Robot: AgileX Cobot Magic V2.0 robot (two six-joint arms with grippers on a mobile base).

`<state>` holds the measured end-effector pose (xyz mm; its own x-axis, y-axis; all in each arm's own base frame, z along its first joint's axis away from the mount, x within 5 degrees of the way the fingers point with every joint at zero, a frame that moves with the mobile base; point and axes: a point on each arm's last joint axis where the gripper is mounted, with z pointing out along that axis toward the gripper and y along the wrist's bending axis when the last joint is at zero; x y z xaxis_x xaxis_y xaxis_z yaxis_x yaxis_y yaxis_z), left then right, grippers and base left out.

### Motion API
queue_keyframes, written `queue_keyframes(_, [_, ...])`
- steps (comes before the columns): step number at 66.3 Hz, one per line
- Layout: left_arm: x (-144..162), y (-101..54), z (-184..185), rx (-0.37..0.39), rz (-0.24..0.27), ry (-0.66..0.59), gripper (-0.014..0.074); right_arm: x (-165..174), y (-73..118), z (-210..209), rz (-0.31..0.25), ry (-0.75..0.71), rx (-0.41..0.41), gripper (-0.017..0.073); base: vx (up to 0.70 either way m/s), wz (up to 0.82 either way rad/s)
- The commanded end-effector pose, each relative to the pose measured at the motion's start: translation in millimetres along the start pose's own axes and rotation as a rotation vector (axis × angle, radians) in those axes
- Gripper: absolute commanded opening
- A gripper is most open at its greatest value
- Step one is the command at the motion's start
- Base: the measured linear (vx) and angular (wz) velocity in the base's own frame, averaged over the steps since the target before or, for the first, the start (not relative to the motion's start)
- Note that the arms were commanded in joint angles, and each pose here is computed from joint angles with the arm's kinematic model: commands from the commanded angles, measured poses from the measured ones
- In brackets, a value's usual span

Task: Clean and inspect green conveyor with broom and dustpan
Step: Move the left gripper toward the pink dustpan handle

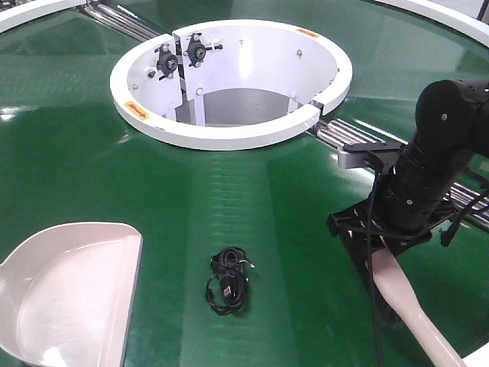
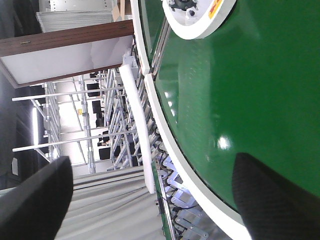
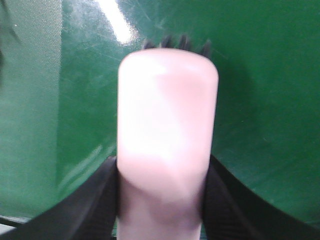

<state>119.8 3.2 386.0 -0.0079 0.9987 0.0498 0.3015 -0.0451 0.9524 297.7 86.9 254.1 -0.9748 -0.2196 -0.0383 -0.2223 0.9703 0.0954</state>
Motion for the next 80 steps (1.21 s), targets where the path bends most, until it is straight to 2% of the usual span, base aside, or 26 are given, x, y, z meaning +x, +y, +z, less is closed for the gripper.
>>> queue_keyframes(1, [0.0, 15.9, -4.9, -0.104, -0.009, -0.003, 0.0594, 3.4, 2.1, -21.3, -0.010, -0.060, -0.007, -0.0010, 0.00, 0.00])
queue_keyframes(17, [0.1, 15.9, -4.9, -0.104, -0.010, -0.002, 0.0594, 3.4, 2.0, -21.3, -0.005, -0.060, -0.007, -0.0010, 0.00, 0.00])
queue_keyframes(20, [0.6, 15.5, -4.5, -0.099, 0.000, 0.004, 0.0594, 3.4, 2.0, -21.3, -0.005, -0.060, -0.007, -0.0010, 0.00, 0.00])
queue_keyframes(25, [2.9, 11.7, 0.5, -0.044, 0.039, 0.029, 0.0594, 3.4, 2.0, -21.3, -0.005, -0.060, -0.007, -0.0010, 0.00, 0.00])
queue_keyframes(29, [4.6, 6.7, 7.9, 0.056, 0.064, 0.043, 0.0594, 3.4, 2.0, -21.3, -0.005, -0.060, -0.007, -0.0010, 0.00, 0.00])
queue_keyframes(30, [5.2, 3.4, 8.7, 0.115, 0.068, 0.046, 0.0594, 3.4, 2.0, -21.3, -0.005, -0.060, -0.007, -0.0010, 0.00, 0.00])
queue_keyframes(31, [5.6, 3.3, 11.9, 0.140, 0.069, 0.048, 0.0594, 3.4, 2.0, -21.3, -0.005, -0.060, -0.007, -0.0010, 0.00, 0.00])
queue_keyframes(35, [8.4, -3.8, 18.8, 0.326, 0.030, 0.070, 0.0594, 3.4, 2.0, -21.3, -0.005, -0.060, -0.007, -0.0010, 0.00, 0.00])
queue_keyframes(38, [10.1, -5.6, 23.9, 0.416, 0.006, 0.089, 0.0594, 3.4, 2.0, -21.3, -0.005, -0.060, -0.007, -0.0010, 0.00, 0.00])
queue_keyframes(39, [10.9, -5.6, 29.0, 0.471, -0.008, 0.099, 0.0594, 3.4, 2.1, -21.3, -0.004, -0.060, -0.007, -0.0010, 0.00, 0.00])
queue_keyframes(48, [14.7, -11.7, 50.7, 0.777, -0.130, 0.187, 0.0594, 3.4, 2.1, -21.3, -0.004, -0.060, -0.007, -0.0010, 0.00, 0.00])
queue_keyframes(52, [16.3, -12.3, 66.2, 0.815, -0.172, 0.225, 0.0594, 3.4, 2.1, -21.3, -0.004, -0.060, -0.007, -0.0010, 0.00, 0.00])
queue_keyframes(55, [17.3, -14.7, 77.5, 0.846, -0.183, 0.247, 0.0594, 3.6, 2.0, -21.3, -0.005, -0.059, -0.007, -0.0010, 0.00, 0.00])
queue_keyframes(80, [28.1, -49.8, 148.0, 1.089, -0.027, 0.349, 0.0594, 3.6, 2.0, -21.3, -0.005, -0.059, -0.007, -0.0010, 0.00, 0.00])
